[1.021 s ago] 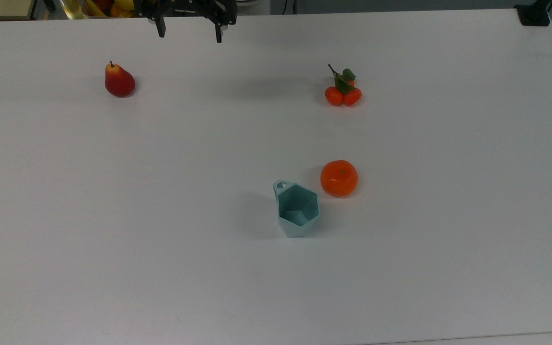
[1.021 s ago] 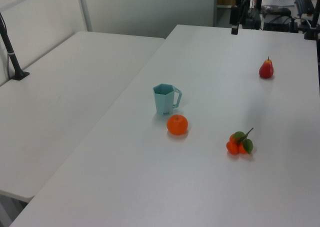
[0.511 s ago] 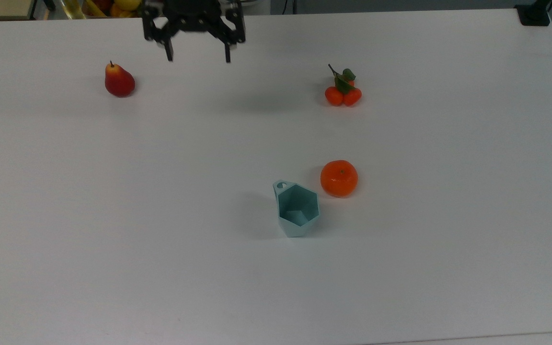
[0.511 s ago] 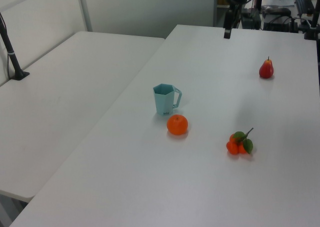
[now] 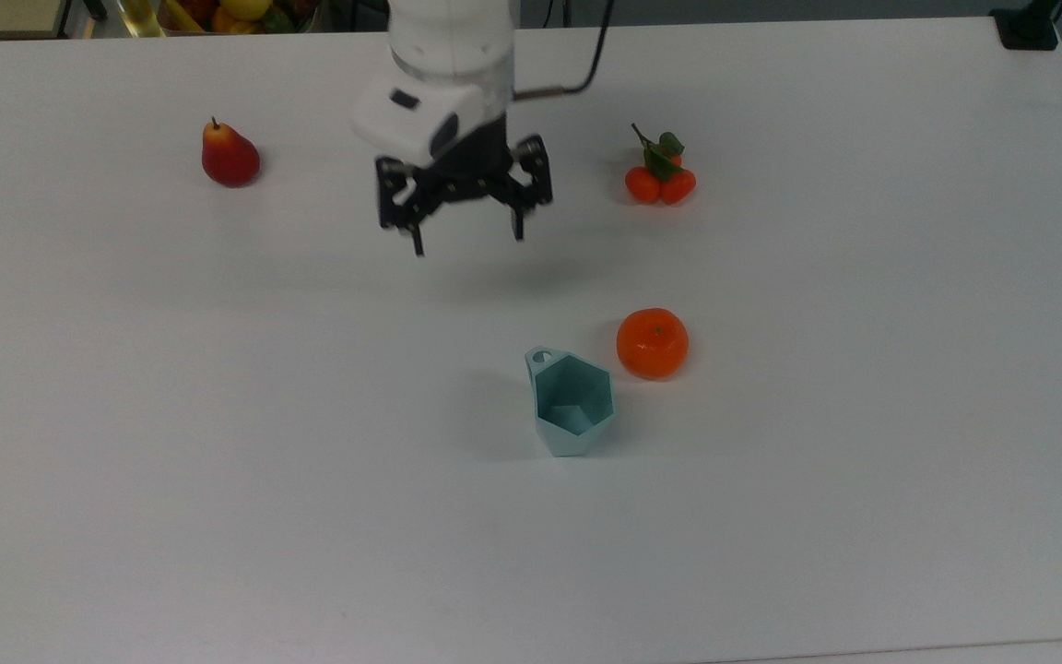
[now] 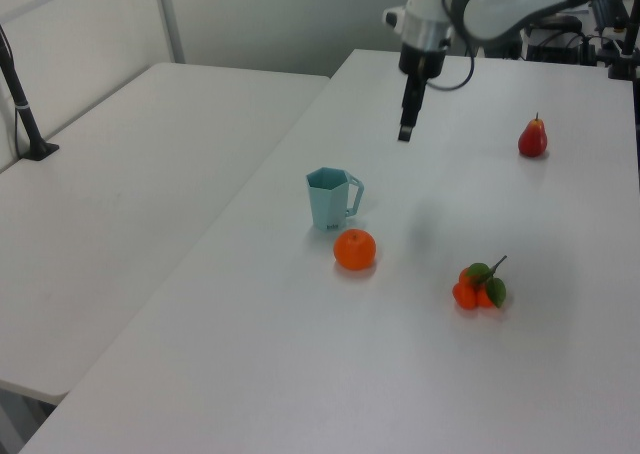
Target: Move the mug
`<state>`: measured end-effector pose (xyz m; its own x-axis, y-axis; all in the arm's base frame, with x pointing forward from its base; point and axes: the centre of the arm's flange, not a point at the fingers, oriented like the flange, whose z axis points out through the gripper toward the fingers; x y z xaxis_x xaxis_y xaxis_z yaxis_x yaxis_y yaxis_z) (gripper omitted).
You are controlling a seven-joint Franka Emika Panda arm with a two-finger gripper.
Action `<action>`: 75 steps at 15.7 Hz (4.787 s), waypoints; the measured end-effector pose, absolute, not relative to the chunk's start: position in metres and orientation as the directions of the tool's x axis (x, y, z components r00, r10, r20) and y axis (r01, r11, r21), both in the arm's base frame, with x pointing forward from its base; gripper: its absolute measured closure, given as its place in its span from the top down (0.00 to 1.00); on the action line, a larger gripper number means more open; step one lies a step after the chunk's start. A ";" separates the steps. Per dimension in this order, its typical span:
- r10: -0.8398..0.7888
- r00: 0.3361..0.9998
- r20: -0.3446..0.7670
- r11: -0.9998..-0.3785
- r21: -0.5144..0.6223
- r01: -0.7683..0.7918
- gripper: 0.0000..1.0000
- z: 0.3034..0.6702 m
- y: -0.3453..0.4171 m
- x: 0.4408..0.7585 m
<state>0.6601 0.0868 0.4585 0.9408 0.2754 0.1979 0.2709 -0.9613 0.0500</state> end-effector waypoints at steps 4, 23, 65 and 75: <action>0.304 0.914 0.269 -0.952 0.054 0.301 1.00 0.408 0.112 0.682; 0.329 0.867 0.375 -0.942 0.058 0.332 0.24 0.334 0.146 0.706; -0.101 0.987 0.121 -0.993 0.044 -0.107 1.00 0.471 0.043 0.592; -0.049 0.998 0.046 -0.996 0.070 -0.052 1.00 0.595 0.034 0.586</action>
<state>0.5859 0.0343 0.5952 0.9977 -0.0490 0.0464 -0.0522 -0.9962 0.0703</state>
